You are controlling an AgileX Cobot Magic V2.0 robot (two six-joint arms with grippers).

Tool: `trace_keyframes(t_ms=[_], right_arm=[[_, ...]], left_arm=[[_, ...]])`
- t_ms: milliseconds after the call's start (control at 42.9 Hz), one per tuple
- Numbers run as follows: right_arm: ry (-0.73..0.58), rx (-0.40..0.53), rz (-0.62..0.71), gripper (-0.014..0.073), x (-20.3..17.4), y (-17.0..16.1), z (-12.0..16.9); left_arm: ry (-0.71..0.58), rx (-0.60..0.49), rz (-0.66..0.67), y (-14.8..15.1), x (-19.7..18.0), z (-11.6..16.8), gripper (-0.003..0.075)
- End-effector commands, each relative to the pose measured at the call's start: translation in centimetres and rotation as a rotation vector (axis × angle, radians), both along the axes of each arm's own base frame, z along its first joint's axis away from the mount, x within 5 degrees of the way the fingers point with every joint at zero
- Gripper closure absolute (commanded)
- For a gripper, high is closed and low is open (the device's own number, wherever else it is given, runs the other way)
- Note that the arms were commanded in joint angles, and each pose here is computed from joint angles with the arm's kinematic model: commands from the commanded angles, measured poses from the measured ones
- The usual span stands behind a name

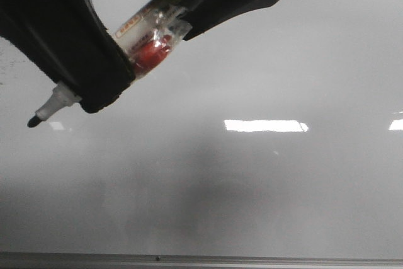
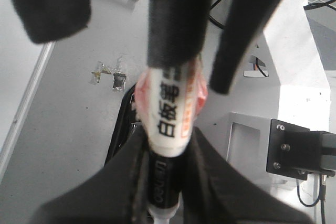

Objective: Write number 9 on whiteboard

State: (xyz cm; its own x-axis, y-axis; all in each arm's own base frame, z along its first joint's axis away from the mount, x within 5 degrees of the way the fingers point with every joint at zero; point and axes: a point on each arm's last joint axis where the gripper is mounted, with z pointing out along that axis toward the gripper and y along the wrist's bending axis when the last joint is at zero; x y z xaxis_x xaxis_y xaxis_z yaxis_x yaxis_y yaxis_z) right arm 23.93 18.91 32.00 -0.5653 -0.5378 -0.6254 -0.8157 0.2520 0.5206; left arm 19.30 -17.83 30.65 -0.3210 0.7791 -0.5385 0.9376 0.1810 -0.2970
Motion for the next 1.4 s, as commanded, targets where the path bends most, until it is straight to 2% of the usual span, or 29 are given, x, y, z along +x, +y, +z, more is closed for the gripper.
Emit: trace_keyframes(t_ms=[0, 117, 303, 350, 396, 466, 513, 653, 723, 769, 886, 979, 1049, 1166, 1259, 1352, 1375], right_arm=[[0.015, 0.094, 0.077, 0.0259, -1.3, 0.0, 2.5], [0.024, 0.094, 0.090, 0.0354, -1.5, 0.0, 2.5], [0.028, 0.099, 0.090, 0.0384, -1.5, 0.1, 2.5], [0.029, 0.101, 0.089, 0.0428, -1.5, 0.1, 2.5], [0.029, 0.102, 0.089, 0.0508, -1.5, 0.1, 2.5], [0.031, 0.105, 0.088, 0.0637, -1.5, 0.1, 2.5], [0.031, 0.106, 0.088, 0.0708, -1.5, 0.1, 2.5], [0.031, 0.106, 0.084, 0.0702, -1.4, 0.0, 2.5], [0.025, 0.100, 0.069, 0.0702, -1.2, -0.4, 2.6], [0.022, 0.077, 0.046, 0.0701, -0.9, -1.0, 2.5], [0.008, 0.025, -0.072, 0.0701, 0.3, -3.4, 2.3], [-0.052, 0.041, -0.237, 0.0701, 1.5, -5.6, 2.5], [-0.120, 0.069, -0.379, 0.0701, 2.6, -7.0, 2.8], [-0.243, 0.154, -0.504, 0.0701, 3.8, -7.6, 3.4], [-0.283, 0.226, -0.568, 0.0701, 4.6, -7.4, 3.6], [-0.325, 0.249, -0.654, 0.0701, 5.3, -7.7, 3.4], [-0.336, 0.250, -0.673, 0.0701, 5.5, -7.8, 3.3]], left_arm=[[-0.054, -0.097, 0.027, -0.4, -0.3, 2.1, 0.0739], [-0.067, -0.116, 0.047, -0.5, -0.1, 2.3, 0.0738], [-0.080, -0.137, 0.069, -0.7, 0.1, 2.4, 0.0736], [-0.083, -0.145, 0.076, -0.7, 0.2, 2.4, 0.0731], [-0.091, -0.155, 0.089, -0.8, 0.3, 2.5, 0.0711], [-0.111, -0.174, 0.113, -0.9, 0.6, 2.7, 0.0639], [-0.125, -0.185, 0.128, -0.9, 0.7, 2.8, 0.0559], [-0.163, -0.205, 0.157, -0.9, 0.9, 3.2, 0.0272], [-0.174, -0.207, 0.155, -0.7, 0.7, 3.4, 0.0202], [-0.194, -0.197, 0.150, -0.5, 0.5, 3.6, 0.0194], [-0.258, -0.184, 0.176, 0.9, -0.1, 4.1, 0.0199], [-0.323, -0.211, 0.268, 2.9, -0.7, 4.4, 0.0231], [-0.363, -0.241, 0.365, 4.5, -1.5, 4.0, 0.0286], [-0.390, -0.296, 0.512, 6.7, -3.4, 2.4, 0.0450], [-0.402, -0.315, 0.574, 7.7, -4.9, 0.9, 0.0601], [-0.412, -0.340, 0.614, 8.3, -6.0, -0.1, 0.0731], [-0.407, -0.344, 0.621, 8.4, -6.2, -0.3, 0.0737]])
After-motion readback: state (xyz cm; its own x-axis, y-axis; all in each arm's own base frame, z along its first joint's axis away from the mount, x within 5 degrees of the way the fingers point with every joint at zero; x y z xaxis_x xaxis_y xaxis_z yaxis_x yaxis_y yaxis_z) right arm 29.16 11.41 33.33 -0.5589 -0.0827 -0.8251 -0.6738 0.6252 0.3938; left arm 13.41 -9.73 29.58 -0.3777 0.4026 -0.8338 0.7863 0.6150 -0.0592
